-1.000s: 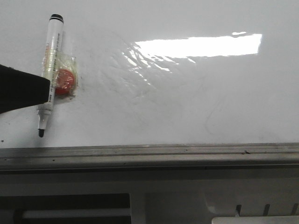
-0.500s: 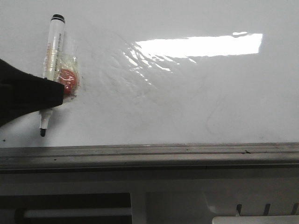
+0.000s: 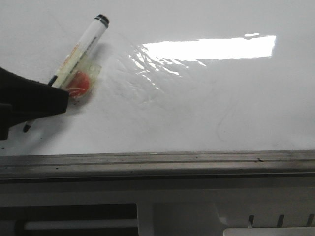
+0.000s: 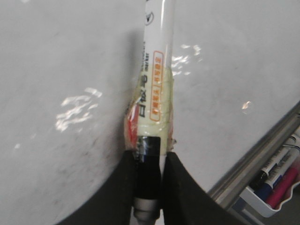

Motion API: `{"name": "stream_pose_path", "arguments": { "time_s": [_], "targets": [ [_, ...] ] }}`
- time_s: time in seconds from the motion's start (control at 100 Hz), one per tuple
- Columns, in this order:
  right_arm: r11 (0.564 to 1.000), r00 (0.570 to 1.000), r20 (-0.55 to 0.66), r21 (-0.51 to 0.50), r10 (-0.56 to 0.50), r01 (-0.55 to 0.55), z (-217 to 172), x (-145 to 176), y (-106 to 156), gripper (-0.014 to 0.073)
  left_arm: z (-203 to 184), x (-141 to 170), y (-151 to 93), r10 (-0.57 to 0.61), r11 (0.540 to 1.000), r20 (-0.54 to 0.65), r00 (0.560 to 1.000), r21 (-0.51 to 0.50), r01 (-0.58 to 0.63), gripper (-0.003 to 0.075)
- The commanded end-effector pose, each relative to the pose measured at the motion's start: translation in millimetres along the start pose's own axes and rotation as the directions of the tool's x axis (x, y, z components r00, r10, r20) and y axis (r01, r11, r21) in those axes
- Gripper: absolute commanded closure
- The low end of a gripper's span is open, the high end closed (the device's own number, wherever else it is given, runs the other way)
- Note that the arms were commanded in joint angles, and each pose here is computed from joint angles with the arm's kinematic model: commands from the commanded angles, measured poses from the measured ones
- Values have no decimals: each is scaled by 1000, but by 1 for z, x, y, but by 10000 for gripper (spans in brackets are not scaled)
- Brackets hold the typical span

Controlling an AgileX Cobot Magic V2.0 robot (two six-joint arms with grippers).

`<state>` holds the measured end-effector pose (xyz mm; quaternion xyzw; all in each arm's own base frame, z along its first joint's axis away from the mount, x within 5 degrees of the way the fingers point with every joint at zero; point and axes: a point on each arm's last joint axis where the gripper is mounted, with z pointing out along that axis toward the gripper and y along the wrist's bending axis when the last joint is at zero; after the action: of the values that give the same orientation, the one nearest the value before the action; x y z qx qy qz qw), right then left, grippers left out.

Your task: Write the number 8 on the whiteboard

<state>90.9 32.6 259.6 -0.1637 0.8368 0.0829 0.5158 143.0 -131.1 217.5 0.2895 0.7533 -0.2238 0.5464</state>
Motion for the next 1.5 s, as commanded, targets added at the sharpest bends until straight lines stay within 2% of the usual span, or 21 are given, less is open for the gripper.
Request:
{"name": "stream_pose_path", "arguments": {
  "time_s": [0.0,0.15,0.23,0.38,0.54,0.71,0.93,0.98,1.05,1.17,1.23,1.28,1.35,1.49],
  "targets": [
    [993,995,55,-89,-78,83,1,-25,10,589,-2,-27,-8,79,995,148,986,50,-87,741],
    [957,985,103,-243,-135,156,6,-48,33,348,-1,-33,-21,253,952,181,950,128,-278,741],
    [938,984,123,-307,-126,159,7,-60,43,288,-2,-35,-27,309,925,216,926,159,-346,741],
    [890,976,146,-405,-162,208,12,-81,67,282,-4,-37,-34,383,878,269,884,193,-439,741],
    [857,972,149,-460,-183,232,23,-98,88,282,-5,-38,-37,410,851,310,858,208,-482,741],
    [853,981,127,-485,-147,191,37,-111,102,282,-6,-38,-40,446,821,330,832,221,-527,741],
    [853,991,74,-505,-112,134,50,-118,111,283,-6,-38,-40,445,821,330,832,221,-527,741],
    [853,992,65,-506,-112,130,52,-117,112,295,-6,-38,-40,445,821,330,832,221,-527,741],
    [853,992,61,-507,-110,125,54,-117,113,369,-6,-38,-40,445,821,330,832,221,-527,741],
    [853,993,62,-507,-106,122,54,-117,113,587,-6,-37,-41,453,814,332,827,223,-536,741],
    [853,993,64,-507,-104,122,54,-117,113,669,-6,-37,-41,457,812,332,825,224,-540,740],
    [854,993,66,-507,-101,120,54,-118,113,664,-6,-37,-41,457,812,332,825,224,-540,732],
    [854,993,72,-505,-98,120,54,-118,113,664,-6,-37,-41,457,812,332,825,224,-540,677],
    [856,992,81,-503,-92,120,54,-119,113,664,-6,-37,-41,457,812,332,825,224,-540,496]
  ]
}}
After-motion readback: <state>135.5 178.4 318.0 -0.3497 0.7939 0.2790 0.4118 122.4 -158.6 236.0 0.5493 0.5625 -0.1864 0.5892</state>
